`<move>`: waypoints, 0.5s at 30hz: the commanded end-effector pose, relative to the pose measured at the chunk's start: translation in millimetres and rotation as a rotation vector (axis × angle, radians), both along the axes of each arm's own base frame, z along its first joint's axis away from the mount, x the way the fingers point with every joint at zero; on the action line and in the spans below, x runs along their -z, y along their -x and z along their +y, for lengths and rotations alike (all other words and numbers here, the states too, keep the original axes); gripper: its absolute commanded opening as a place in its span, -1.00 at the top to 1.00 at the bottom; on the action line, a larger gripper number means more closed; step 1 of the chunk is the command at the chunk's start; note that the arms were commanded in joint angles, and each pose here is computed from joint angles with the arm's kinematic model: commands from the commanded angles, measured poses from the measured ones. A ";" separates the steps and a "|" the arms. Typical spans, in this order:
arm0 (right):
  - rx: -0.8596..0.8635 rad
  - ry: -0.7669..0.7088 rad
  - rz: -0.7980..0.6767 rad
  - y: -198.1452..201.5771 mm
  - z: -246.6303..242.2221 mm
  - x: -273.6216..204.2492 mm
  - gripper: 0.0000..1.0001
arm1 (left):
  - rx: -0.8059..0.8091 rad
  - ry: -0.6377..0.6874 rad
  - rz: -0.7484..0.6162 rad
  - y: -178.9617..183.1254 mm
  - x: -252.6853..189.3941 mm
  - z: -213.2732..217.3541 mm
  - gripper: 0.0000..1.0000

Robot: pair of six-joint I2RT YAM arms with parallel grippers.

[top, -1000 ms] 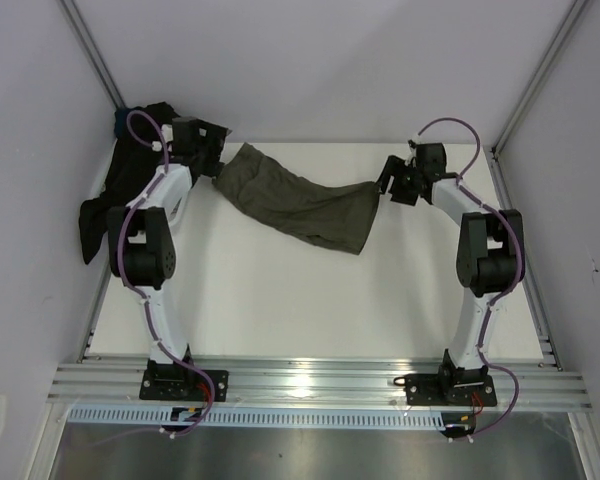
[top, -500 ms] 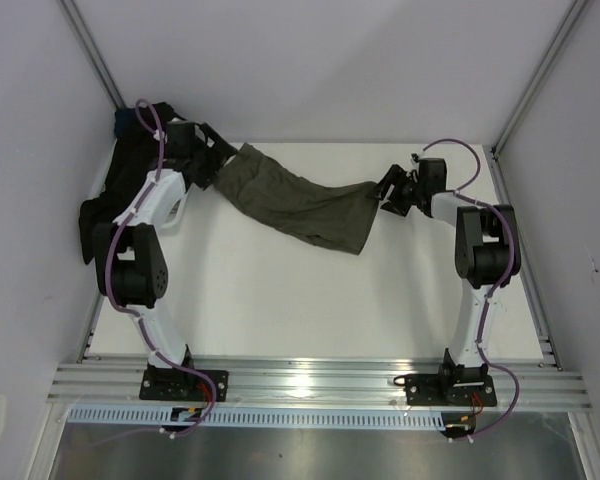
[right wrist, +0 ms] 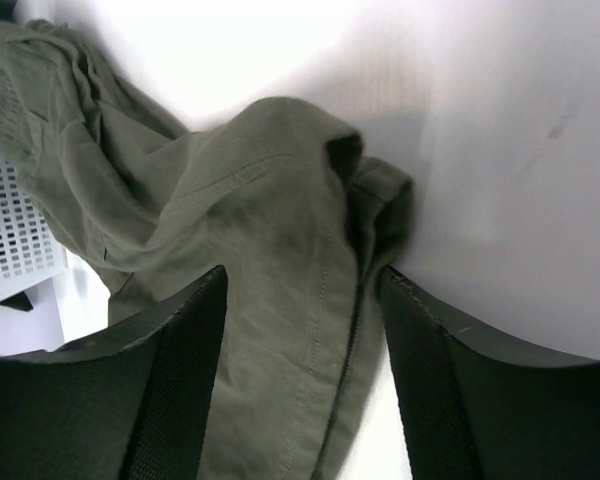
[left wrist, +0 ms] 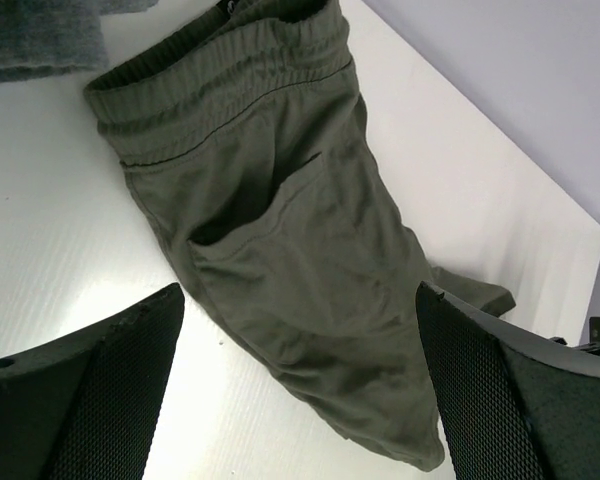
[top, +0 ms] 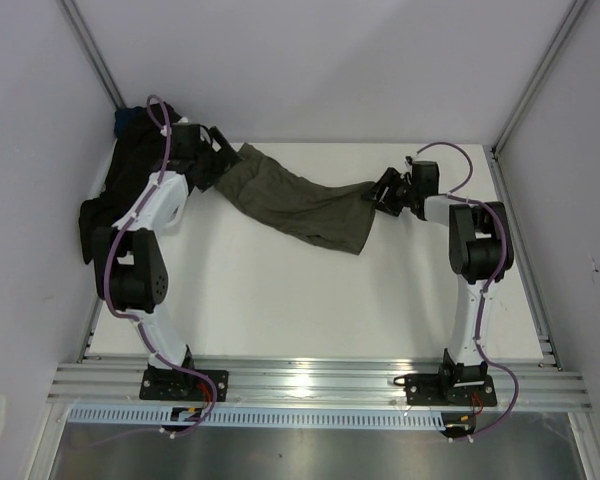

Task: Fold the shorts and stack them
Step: Fold the shorts

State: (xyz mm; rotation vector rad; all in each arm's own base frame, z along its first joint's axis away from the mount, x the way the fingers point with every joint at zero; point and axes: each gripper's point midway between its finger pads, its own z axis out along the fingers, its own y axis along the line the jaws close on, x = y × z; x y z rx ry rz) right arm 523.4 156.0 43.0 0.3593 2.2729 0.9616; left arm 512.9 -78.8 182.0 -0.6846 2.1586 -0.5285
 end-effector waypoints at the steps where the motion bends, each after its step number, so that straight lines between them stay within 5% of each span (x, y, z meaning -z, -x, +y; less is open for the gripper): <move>1: -0.002 0.042 0.051 5.1 12.3 26.7 -0.25 | 0.025 -0.042 -0.046 9.5 -19.5 1.0 -0.94; 6: 0.005 0.109 0.075 8.1 17.2 35.6 0.17 | 0.040 -0.085 -0.026 14.5 -11.5 -1.5 -0.95; 10: 0.018 0.135 0.089 11.8 11.0 31.9 0.88 | 0.065 -0.138 -0.011 17.3 -5.2 -2.6 -0.95; 15: 0.035 0.231 0.149 44.6 -6.6 25.9 1.00 | 0.119 -0.199 0.008 21.0 0.9 -11.9 -0.95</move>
